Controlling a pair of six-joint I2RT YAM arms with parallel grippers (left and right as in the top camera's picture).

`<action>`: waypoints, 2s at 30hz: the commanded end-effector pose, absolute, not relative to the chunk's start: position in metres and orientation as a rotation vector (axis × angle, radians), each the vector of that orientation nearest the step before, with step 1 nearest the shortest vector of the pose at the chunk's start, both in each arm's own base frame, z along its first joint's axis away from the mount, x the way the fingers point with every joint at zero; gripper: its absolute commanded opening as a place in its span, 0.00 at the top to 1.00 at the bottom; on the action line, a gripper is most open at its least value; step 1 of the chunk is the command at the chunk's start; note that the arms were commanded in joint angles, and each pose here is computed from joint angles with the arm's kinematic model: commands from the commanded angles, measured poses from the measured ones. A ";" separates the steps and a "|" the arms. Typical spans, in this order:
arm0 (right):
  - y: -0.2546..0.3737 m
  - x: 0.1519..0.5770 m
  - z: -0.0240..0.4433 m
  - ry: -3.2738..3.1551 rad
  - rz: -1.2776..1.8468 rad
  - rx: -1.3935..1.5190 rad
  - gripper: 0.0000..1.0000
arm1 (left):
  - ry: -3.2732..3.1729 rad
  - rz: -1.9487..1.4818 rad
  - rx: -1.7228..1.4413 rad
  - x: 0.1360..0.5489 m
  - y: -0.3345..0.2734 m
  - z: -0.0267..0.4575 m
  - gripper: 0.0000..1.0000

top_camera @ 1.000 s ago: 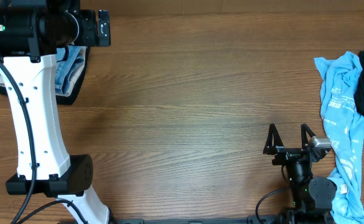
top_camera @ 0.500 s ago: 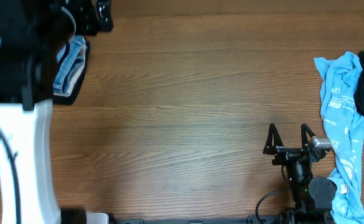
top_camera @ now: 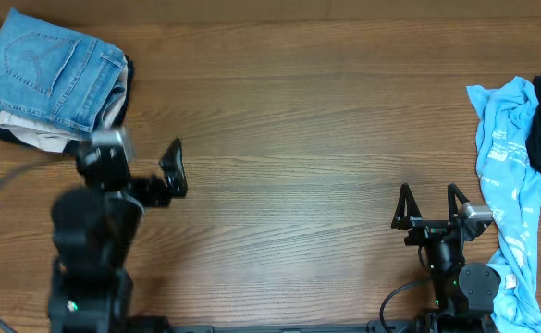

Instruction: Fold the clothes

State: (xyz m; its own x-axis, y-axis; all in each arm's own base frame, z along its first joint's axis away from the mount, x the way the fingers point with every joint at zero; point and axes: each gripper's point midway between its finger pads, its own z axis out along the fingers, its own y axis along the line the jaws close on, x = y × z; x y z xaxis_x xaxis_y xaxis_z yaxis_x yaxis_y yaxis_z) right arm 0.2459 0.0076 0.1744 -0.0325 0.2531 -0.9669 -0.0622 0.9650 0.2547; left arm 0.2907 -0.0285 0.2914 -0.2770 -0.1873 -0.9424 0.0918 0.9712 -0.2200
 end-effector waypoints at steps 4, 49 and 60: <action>0.009 0.246 0.172 1.583 0.256 0.144 0.00 | 1.680 -0.308 -0.090 0.267 -0.028 0.231 0.00; 0.009 0.246 0.172 1.583 0.256 0.144 0.00 | 1.643 -0.229 -0.153 0.246 -0.011 0.157 0.00; 0.009 0.246 0.172 1.583 0.256 0.144 0.00 | 1.643 -0.229 -0.153 0.246 -0.011 0.157 0.00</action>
